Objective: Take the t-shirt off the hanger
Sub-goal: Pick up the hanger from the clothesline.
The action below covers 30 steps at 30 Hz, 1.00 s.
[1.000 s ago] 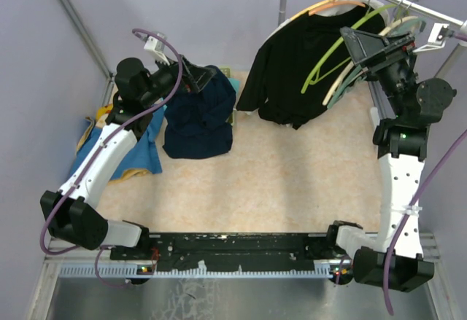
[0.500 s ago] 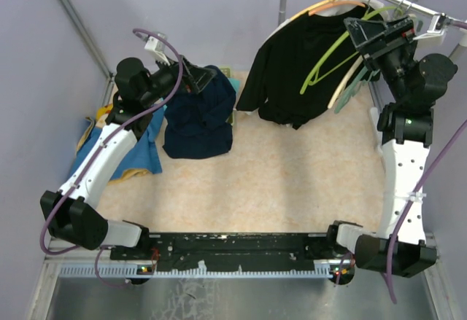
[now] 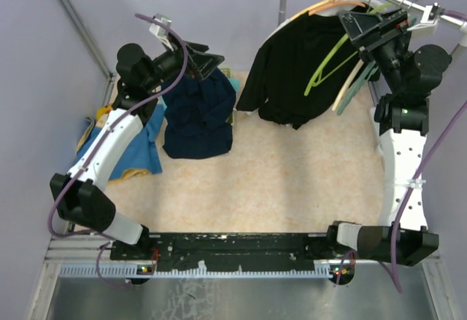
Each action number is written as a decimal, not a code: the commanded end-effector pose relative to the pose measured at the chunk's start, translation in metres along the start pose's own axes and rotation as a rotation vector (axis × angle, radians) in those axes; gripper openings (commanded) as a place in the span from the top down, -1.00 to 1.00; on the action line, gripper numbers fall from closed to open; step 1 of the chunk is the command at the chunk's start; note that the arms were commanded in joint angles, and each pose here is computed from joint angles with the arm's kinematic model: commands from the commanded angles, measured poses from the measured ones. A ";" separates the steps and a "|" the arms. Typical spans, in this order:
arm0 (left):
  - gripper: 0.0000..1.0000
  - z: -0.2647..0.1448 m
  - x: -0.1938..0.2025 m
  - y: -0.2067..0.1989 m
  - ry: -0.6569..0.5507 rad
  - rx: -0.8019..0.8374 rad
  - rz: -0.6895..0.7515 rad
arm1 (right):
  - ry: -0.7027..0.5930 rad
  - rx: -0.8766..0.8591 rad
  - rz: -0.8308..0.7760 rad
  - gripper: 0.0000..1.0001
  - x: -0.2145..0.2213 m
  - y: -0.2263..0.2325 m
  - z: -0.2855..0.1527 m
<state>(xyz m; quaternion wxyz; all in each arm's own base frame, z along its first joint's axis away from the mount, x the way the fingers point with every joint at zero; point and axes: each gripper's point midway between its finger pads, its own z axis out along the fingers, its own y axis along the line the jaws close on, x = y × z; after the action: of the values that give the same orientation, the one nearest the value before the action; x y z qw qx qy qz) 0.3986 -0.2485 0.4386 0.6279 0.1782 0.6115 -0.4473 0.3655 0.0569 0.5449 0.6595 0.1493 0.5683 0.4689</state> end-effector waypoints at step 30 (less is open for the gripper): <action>-0.99 0.124 0.045 -0.049 0.074 0.054 0.123 | 0.022 -0.090 -0.013 -0.87 0.033 0.054 0.066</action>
<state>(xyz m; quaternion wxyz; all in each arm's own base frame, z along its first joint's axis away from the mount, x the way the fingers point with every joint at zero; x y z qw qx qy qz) 0.4204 -0.3775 0.4400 0.6231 0.2507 0.6026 -0.4309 0.3928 0.1372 0.5559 0.6361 0.1008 0.5851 0.4928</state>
